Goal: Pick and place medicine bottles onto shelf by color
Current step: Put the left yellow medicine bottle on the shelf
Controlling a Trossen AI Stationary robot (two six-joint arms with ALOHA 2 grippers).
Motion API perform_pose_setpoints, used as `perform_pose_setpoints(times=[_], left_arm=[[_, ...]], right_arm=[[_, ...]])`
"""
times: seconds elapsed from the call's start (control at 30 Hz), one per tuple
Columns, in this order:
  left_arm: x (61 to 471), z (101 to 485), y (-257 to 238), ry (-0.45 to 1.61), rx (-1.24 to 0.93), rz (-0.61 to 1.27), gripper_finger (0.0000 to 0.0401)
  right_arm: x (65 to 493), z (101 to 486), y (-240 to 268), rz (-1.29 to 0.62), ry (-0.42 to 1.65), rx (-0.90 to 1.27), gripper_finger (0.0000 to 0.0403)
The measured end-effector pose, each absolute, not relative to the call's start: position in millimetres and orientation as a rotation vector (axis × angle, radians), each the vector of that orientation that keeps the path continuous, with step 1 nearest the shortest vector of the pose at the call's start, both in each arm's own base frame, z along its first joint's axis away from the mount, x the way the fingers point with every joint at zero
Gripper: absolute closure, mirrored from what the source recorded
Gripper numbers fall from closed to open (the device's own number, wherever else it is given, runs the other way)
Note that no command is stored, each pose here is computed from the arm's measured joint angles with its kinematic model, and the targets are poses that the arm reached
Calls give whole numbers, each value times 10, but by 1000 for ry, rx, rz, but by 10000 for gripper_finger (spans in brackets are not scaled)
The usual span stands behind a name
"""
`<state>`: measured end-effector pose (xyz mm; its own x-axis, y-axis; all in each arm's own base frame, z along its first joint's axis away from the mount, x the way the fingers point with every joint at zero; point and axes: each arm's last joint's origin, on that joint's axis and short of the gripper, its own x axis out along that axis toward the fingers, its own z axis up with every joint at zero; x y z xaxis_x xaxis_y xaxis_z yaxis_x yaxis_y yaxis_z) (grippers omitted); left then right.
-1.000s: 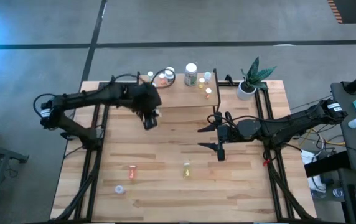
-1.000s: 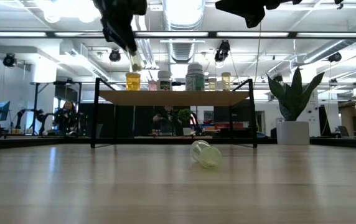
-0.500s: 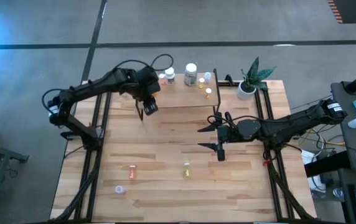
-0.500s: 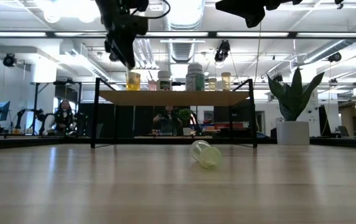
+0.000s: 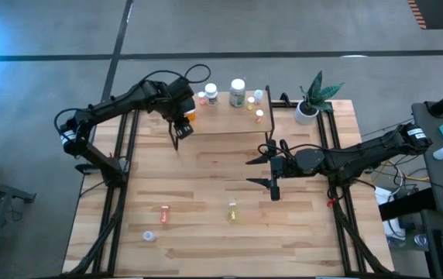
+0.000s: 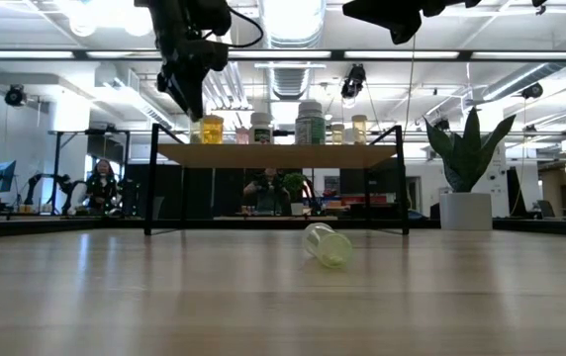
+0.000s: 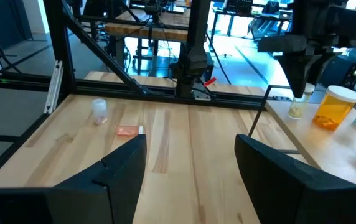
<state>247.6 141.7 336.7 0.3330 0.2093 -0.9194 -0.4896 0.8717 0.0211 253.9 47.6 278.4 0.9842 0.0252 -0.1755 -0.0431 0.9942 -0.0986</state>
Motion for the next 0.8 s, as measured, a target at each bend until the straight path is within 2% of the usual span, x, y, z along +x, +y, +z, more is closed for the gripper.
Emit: perform_pose_setpoints(times=[0.2,0.53,0.8], left_arm=[[2496,3326,1428,1154,-280,462,296],[2480,3298,1428,1176,-270,486,250],[2422,3390,1397,1166,-263,493,243]], right_arm=[[2539,2784,476,34,175,-103,168],[2539,2784,476,34,176,-98,168],[2539,2784,476,34,176,-95,168]])
